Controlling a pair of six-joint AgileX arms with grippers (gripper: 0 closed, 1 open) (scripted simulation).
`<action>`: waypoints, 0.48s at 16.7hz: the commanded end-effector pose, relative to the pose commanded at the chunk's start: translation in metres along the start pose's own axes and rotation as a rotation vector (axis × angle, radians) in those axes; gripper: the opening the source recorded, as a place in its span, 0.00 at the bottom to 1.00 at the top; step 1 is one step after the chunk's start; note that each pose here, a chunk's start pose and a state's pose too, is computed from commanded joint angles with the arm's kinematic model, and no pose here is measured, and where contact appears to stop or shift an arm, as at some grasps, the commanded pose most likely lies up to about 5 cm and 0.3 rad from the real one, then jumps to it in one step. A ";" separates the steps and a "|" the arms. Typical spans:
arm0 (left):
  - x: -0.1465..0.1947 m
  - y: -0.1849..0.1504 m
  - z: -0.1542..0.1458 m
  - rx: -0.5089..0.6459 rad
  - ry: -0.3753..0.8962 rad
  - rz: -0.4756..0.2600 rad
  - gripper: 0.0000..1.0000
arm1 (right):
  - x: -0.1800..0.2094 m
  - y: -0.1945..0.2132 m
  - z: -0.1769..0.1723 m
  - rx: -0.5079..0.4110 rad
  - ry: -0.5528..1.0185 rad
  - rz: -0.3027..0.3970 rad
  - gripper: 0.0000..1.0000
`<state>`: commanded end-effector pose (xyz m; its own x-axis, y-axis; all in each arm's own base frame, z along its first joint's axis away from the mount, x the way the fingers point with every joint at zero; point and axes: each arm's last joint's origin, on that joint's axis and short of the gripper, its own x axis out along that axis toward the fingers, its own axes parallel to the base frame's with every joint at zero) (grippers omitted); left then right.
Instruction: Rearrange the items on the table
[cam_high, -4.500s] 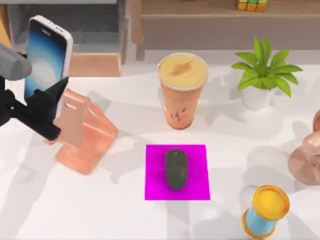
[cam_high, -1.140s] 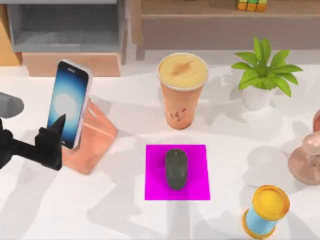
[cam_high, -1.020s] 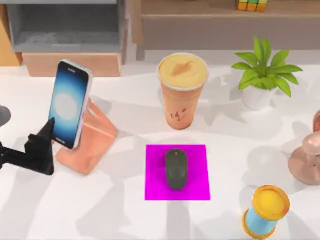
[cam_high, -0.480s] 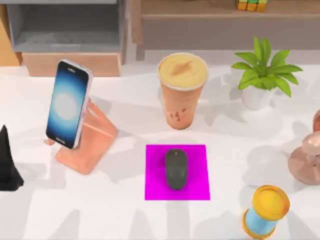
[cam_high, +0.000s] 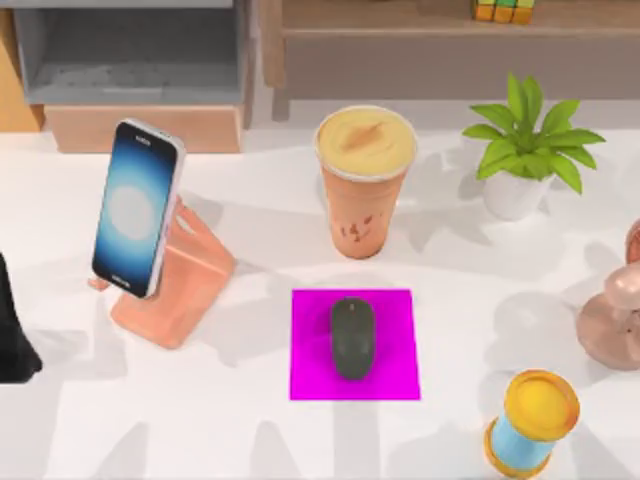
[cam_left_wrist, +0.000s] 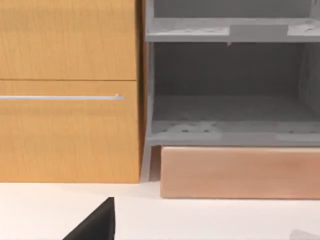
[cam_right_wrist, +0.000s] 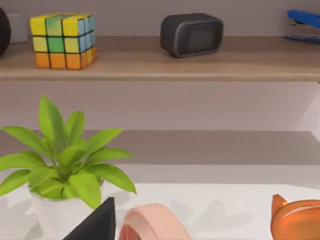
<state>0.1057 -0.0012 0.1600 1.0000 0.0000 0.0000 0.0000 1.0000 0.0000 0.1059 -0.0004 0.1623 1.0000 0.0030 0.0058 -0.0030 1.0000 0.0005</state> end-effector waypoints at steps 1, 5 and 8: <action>0.000 0.000 0.000 0.000 0.000 0.000 1.00 | 0.001 0.002 0.004 0.001 -0.010 0.007 1.00; 0.000 0.000 0.000 0.000 0.000 0.000 1.00 | 0.010 0.019 0.033 0.014 -0.046 0.079 1.00; 0.000 0.000 0.000 0.000 0.000 0.000 1.00 | 0.028 0.046 0.048 0.012 -0.012 0.153 1.00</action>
<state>0.1057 -0.0012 0.1600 1.0000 0.0000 0.0000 0.0000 1.0000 0.0000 0.1332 0.0456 0.2106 0.9877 0.1554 0.0191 -0.1557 0.9878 0.0104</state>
